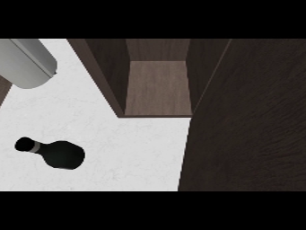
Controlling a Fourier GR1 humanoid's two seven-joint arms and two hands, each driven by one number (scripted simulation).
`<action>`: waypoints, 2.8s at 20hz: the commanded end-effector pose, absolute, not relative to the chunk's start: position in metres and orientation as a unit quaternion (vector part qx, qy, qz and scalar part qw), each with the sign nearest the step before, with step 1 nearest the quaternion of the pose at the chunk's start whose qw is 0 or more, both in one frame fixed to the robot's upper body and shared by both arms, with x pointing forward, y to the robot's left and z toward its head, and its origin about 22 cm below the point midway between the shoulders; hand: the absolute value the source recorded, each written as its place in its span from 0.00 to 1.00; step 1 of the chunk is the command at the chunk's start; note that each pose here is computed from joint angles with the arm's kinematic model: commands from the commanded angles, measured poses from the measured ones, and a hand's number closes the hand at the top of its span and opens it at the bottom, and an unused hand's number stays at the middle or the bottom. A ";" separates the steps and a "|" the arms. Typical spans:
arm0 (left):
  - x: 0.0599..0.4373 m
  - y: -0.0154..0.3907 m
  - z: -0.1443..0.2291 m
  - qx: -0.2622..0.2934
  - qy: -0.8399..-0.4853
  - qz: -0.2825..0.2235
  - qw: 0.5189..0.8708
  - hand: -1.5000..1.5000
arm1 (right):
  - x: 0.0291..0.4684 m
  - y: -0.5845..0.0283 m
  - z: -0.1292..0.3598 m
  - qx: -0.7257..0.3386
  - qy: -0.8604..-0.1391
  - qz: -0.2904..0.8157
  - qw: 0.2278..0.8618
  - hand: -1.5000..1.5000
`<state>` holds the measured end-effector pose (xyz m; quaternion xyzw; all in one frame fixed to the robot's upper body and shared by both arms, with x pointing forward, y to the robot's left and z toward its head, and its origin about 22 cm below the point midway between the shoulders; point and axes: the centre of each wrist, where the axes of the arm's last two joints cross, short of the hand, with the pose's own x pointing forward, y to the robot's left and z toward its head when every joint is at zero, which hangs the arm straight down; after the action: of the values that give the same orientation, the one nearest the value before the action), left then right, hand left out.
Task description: Pick up the wine, place it into the cabinet and close the cabinet
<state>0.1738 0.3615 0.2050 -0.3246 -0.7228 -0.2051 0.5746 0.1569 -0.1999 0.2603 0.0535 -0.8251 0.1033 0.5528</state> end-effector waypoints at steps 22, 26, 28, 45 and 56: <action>0.212 0.378 0.110 -0.251 -0.708 -0.194 0.631 0.00 | 0.121 -0.200 0.280 0.088 -0.833 0.120 0.532 0.00; 0.213 0.361 0.083 -0.250 -0.699 -0.204 0.638 0.00 | 0.119 -0.204 0.285 0.080 -0.839 0.123 0.524 0.00; 0.237 0.386 0.075 -0.241 -0.706 -0.193 0.637 0.00 | 0.126 -0.205 0.285 0.077 -0.838 0.107 0.530 0.00; 0.234 0.390 -0.009 -0.250 -0.674 -0.200 0.666 0.00 | 0.129 -0.207 0.283 0.072 -0.838 0.119 0.527 0.00; 0.253 0.389 -0.052 -0.256 -0.649 -0.175 0.694 0.00 | 0.126 -0.196 0.291 0.083 -0.838 0.127 0.525 0.00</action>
<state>0.2535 0.3905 -0.0338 -0.2060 -0.6494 -0.1801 0.7095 0.1541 -0.1927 0.2924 0.0521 -0.8452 0.1099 0.5205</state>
